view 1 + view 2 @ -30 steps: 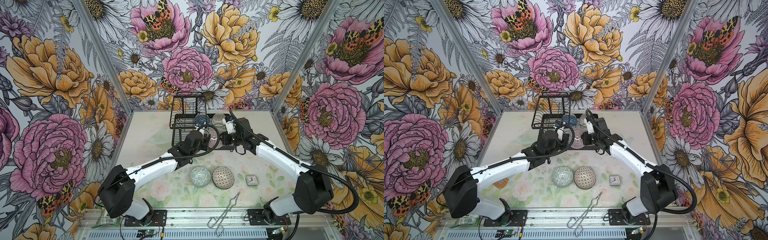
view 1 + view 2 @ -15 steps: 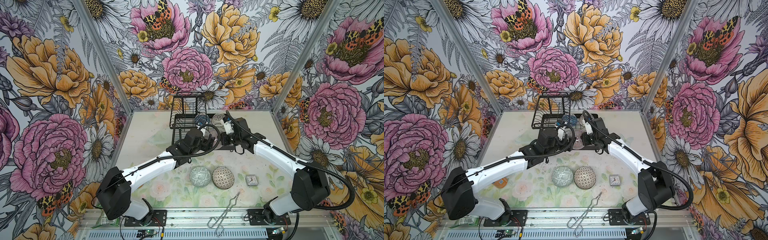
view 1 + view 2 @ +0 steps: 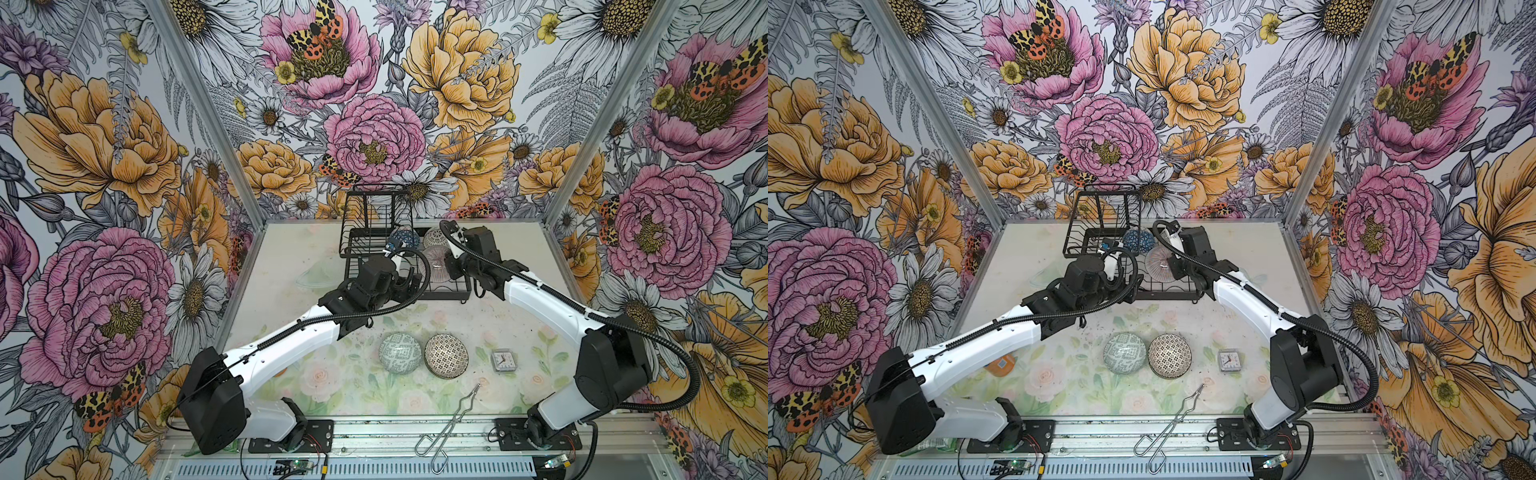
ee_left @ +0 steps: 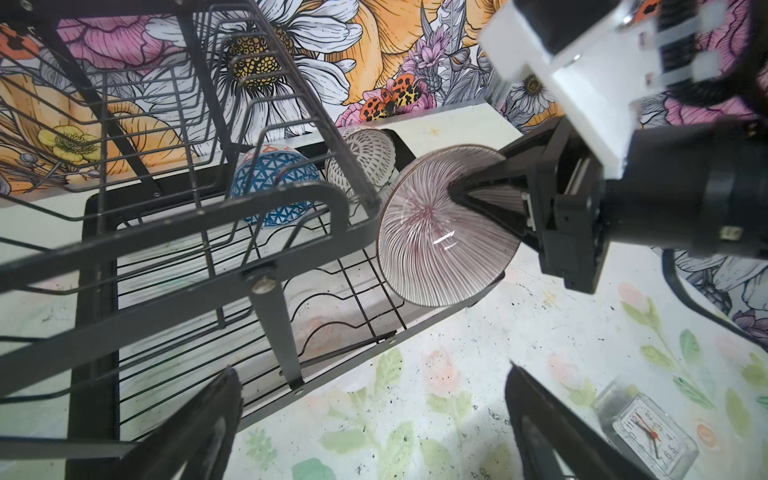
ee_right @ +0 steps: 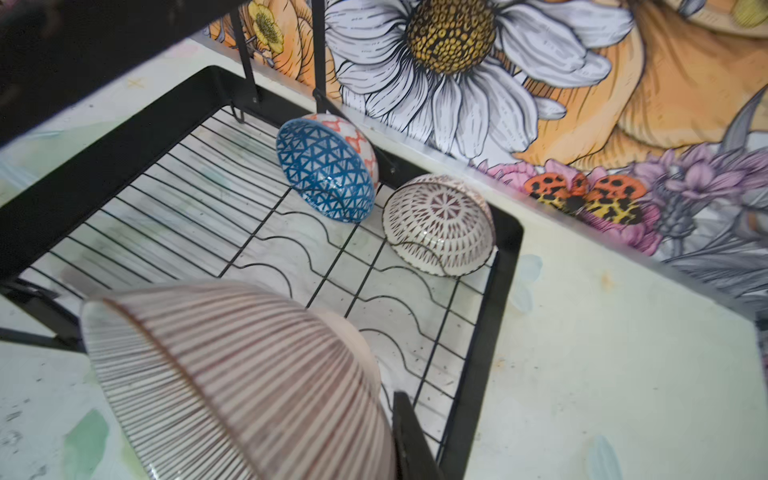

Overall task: Load the bowls into the dish rack
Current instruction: 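Grasp the striped bowl rim with the right gripper while the left gripper releases it, then carry the striped bowl with the right gripper into the rack beside the blue bowl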

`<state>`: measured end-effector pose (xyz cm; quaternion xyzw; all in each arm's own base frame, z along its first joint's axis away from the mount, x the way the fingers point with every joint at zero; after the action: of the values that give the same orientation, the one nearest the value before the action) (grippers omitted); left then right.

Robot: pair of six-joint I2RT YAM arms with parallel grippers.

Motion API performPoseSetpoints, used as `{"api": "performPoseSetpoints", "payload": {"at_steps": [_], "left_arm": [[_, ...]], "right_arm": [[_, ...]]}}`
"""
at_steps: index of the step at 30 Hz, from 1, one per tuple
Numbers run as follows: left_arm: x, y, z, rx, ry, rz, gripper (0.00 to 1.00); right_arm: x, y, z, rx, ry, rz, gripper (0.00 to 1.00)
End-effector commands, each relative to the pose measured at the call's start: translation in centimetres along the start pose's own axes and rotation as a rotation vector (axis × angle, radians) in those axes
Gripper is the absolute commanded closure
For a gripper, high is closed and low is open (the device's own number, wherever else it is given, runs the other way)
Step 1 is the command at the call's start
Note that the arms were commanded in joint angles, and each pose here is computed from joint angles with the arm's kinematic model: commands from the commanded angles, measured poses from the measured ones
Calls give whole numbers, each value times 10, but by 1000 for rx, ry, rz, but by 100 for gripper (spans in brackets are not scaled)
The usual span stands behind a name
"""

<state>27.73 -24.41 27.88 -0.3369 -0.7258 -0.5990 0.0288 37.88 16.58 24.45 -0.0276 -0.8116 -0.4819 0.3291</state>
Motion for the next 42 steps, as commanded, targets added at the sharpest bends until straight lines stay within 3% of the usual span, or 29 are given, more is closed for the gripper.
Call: {"api": "performPoseSetpoints", "payload": {"at_steps": [1, 6, 21, 36, 42], "left_arm": [[6, 6, 7, -12, 17, -12, 1], [1, 10, 11, 19, -5, 7, 1], [-4, 13, 14, 37, -8, 7, 1], [0, 9, 16, 40, 4, 9, 1], [0, 10, 16, 36, 9, 14, 1]], "right_arm": [[14, 29, -27, 144, -235, -190, 100], [18, 21, -25, 362, -405, -329, 100], [21, 6, -23, 667, -695, -388, 100], [-44, 8, -6, 919, -703, -368, 100], [-62, 13, 0, 961, -700, -399, 100]]}}
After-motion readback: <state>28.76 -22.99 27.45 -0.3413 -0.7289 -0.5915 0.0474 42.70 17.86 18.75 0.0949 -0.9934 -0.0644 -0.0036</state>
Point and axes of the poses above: each gripper's point midway between its finger pads, its own x axis back along the fingers, its own z axis along the line the jaws close on, y = z × x, the point moved 7 cm from there along x, back along the fingers, and after that the axes turned 10 degrees about x, right-handed, at the moved point
